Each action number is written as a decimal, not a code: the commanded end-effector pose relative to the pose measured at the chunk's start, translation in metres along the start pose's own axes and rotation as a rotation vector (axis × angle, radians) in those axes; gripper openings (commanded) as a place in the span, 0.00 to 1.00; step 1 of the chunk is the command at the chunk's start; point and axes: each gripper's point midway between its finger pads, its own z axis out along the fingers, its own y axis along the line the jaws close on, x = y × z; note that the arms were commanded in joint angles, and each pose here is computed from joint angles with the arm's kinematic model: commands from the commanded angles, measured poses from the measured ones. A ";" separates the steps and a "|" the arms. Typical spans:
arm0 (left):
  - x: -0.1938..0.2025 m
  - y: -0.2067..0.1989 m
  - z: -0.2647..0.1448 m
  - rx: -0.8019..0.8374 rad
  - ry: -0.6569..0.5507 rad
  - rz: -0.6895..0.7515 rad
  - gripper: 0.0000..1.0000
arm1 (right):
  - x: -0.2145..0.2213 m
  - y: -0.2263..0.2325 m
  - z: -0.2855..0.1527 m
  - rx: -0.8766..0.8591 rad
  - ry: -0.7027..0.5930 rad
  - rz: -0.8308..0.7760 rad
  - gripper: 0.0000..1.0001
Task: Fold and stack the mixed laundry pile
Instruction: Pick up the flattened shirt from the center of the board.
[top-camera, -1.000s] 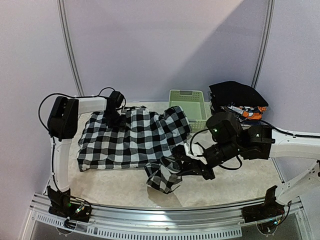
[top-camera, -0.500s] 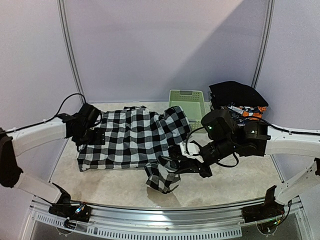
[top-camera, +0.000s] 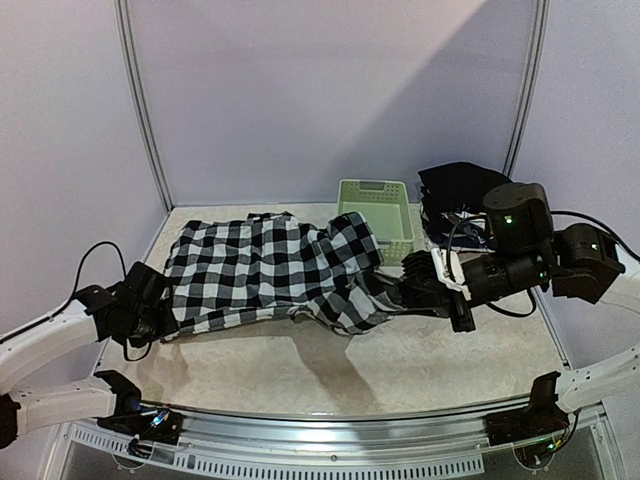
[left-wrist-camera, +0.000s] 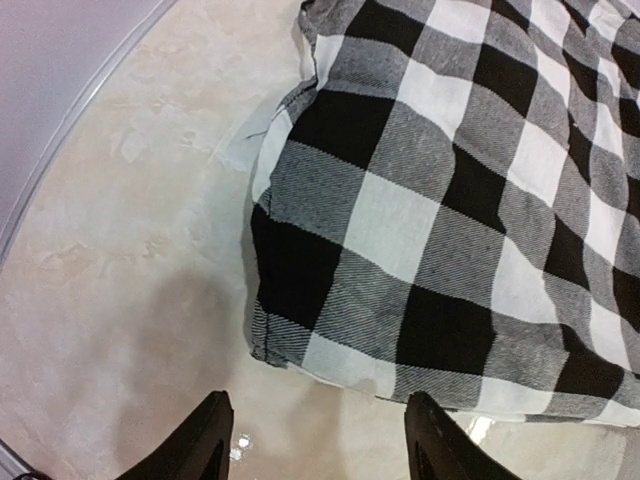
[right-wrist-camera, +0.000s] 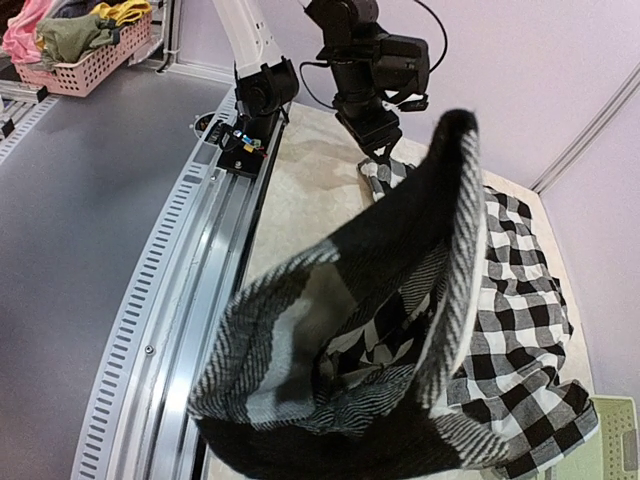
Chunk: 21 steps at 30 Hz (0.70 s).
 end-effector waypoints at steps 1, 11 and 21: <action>0.012 0.011 0.006 0.001 -0.005 -0.102 0.57 | 0.011 0.000 0.002 0.004 0.042 0.013 0.00; 0.013 0.021 0.021 -0.029 -0.064 -0.170 0.47 | 0.017 -0.003 0.016 -0.017 0.071 0.059 0.01; -0.001 0.013 0.035 0.011 -0.133 -0.225 0.45 | 0.022 -0.001 0.022 -0.035 0.088 0.083 0.01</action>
